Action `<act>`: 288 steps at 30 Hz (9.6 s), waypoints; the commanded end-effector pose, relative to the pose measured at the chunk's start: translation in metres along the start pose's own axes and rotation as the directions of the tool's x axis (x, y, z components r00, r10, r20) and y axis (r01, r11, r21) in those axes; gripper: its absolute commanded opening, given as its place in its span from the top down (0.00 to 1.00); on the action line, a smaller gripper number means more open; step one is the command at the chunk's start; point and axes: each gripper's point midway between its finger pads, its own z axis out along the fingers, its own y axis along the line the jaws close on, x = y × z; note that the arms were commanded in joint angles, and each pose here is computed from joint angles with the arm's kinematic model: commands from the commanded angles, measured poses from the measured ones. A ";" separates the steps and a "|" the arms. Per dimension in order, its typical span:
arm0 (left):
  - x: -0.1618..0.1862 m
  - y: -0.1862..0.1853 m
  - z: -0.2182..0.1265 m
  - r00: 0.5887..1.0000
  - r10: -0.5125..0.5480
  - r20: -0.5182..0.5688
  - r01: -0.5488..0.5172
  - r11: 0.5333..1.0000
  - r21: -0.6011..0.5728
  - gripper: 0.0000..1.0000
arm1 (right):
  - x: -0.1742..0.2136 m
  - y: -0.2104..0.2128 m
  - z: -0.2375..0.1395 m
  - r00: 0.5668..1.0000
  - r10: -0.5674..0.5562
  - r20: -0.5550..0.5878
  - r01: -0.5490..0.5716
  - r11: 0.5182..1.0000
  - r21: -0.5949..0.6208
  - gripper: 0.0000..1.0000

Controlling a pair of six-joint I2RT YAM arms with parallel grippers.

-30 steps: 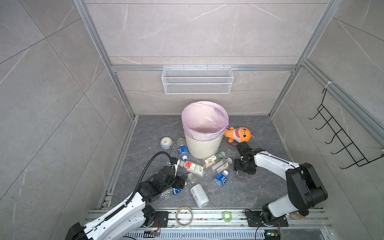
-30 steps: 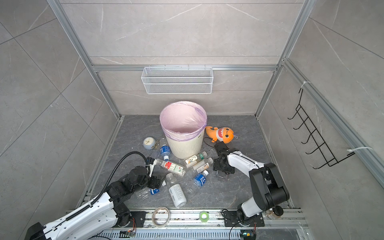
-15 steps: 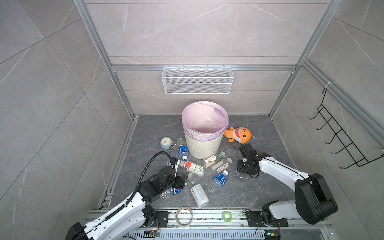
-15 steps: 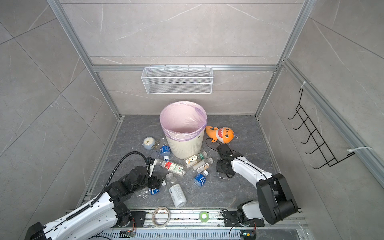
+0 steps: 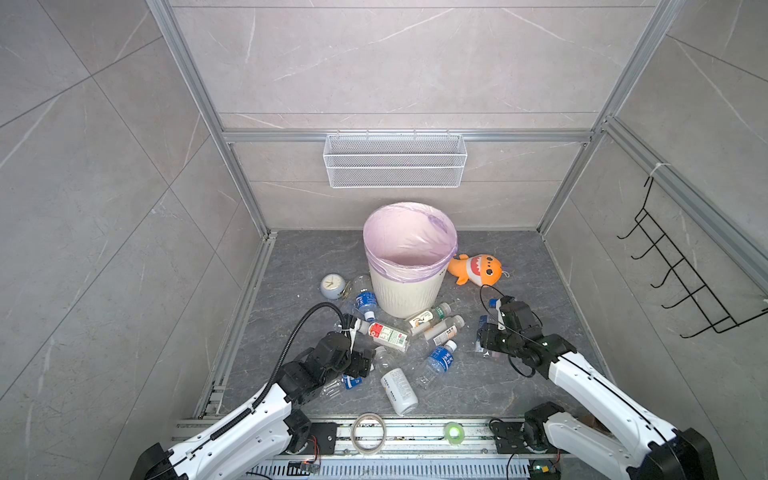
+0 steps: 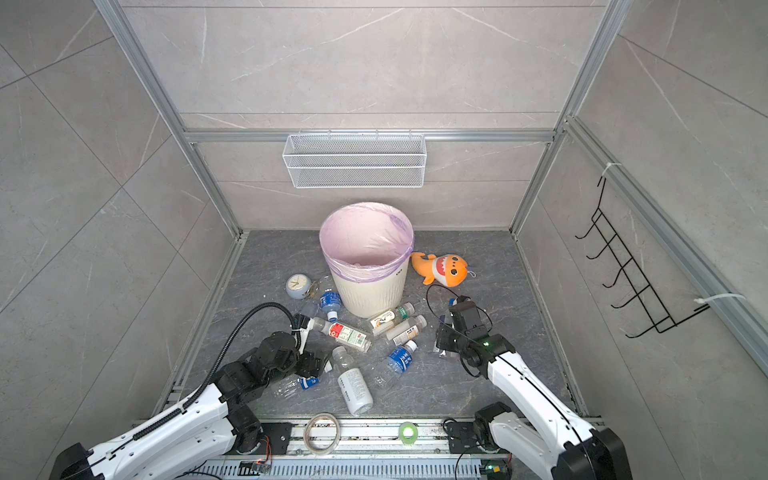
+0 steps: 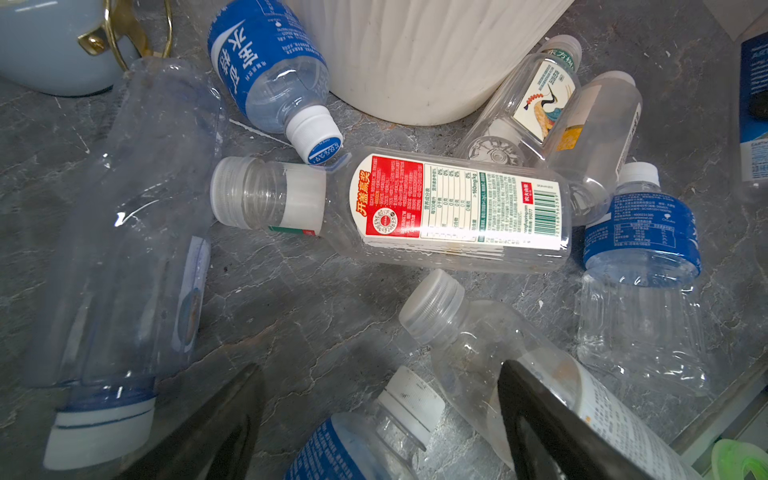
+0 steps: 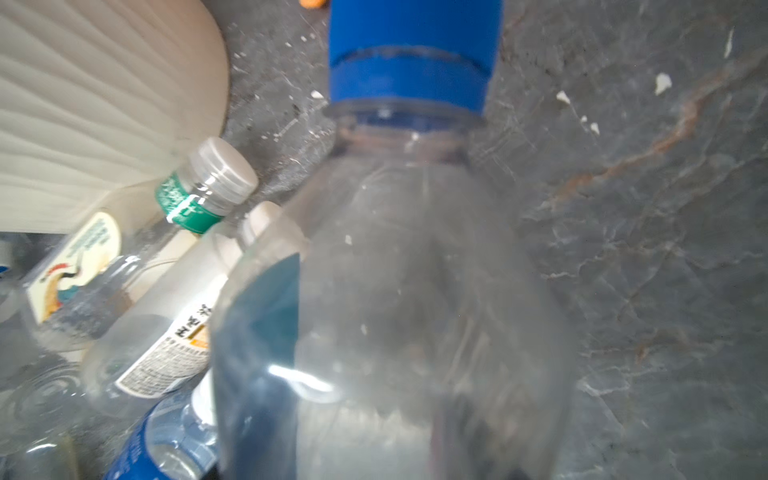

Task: Throw the plastic bottles in the bin
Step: 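Close the right gripper on the blue-capped clear bottle and lift it, then carry the blue-capped bottle over the bin and release it with the right gripper, then lower the left gripper onto the crushed clear bottle while the right gripper hovers, then close the left gripper on the crushed clear bottle and lift it, then carry the crushed bottle over the bin and open the left gripper, then lower the left gripper back toward the bottles beside the clock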

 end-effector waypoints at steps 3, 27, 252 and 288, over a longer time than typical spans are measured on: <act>-0.009 -0.006 -0.001 0.999 0.020 0.033 -0.021 1.000 0.024 0.10 | -0.015 0.026 -0.025 0.989 -0.065 0.132 0.081 0.990 -0.118 0.52; -0.011 -0.008 -0.005 0.998 0.016 0.057 -0.018 0.999 0.042 0.10 | -0.239 0.224 -0.153 0.902 -0.124 0.414 0.270 0.910 -0.315 0.54; -0.306 -0.036 -0.098 0.886 -0.098 0.454 -0.030 0.963 0.268 0.00 | 0.009 0.021 -0.017 0.980 -0.144 0.135 0.147 0.989 -0.010 0.00; -0.094 0.011 -0.026 0.974 -0.168 0.149 0.157 0.984 0.084 0.03 | 0.011 0.037 -0.022 0.972 -0.181 0.147 0.195 0.977 -0.088 0.04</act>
